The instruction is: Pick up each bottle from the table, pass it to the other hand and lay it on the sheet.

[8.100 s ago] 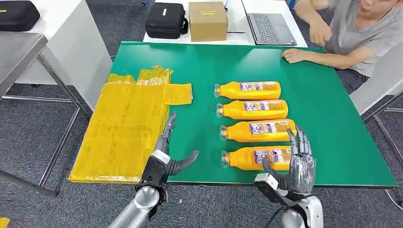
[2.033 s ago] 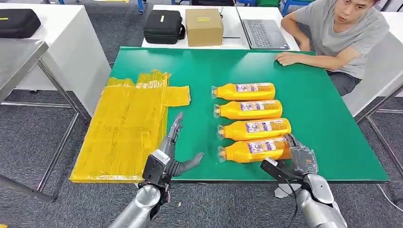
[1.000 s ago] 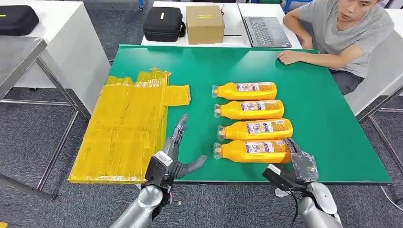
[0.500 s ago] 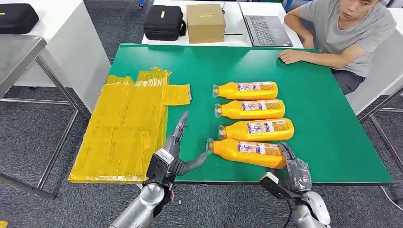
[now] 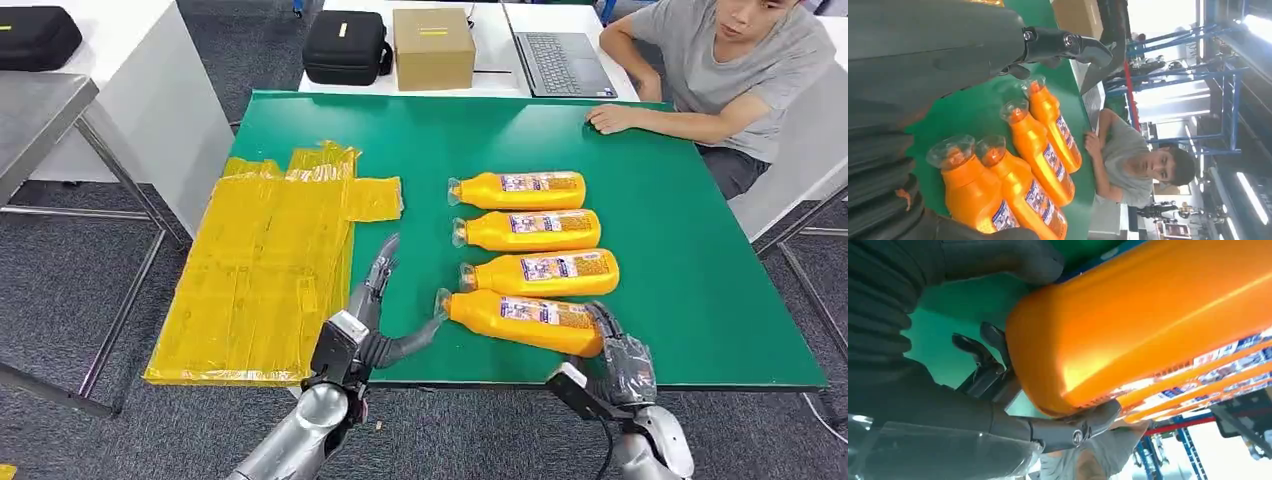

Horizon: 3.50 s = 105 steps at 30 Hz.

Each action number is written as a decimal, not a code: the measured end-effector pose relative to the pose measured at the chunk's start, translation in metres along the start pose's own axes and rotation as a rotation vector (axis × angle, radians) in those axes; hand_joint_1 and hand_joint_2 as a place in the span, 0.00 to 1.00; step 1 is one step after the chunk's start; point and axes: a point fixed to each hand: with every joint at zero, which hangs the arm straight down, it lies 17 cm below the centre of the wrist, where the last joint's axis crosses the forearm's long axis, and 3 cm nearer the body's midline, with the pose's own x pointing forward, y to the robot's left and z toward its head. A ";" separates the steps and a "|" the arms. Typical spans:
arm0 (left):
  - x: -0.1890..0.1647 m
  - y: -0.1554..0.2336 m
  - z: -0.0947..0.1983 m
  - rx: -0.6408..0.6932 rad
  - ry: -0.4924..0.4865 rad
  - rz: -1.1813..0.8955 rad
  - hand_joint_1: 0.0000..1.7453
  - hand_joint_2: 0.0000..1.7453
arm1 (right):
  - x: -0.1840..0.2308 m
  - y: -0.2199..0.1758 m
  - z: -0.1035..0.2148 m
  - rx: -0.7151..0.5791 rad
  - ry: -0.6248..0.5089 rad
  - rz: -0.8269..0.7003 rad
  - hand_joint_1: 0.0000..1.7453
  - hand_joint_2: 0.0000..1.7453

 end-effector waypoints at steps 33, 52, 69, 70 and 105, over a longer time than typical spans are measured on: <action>-0.001 -0.004 0.004 -0.005 -0.002 -0.010 0.00 1.00 | -0.017 -0.053 -0.004 -0.066 0.024 0.517 0.00 1.00; -0.001 -0.003 0.007 0.001 -0.008 -0.017 0.00 1.00 | 0.022 -0.052 -0.015 -0.166 -0.051 0.296 0.00 1.00; 0.002 -0.003 0.002 -0.003 -0.016 -0.006 0.00 1.00 | 0.045 -0.012 -0.024 -0.138 -0.041 0.127 0.00 1.00; 0.002 -0.003 0.002 -0.004 -0.016 -0.006 0.00 1.00 | 0.044 -0.010 -0.024 -0.129 -0.032 0.126 0.00 1.00; -0.003 -0.012 0.001 -0.035 0.001 0.007 0.00 1.00 | 0.110 0.041 -0.035 0.045 -0.223 0.281 0.00 1.00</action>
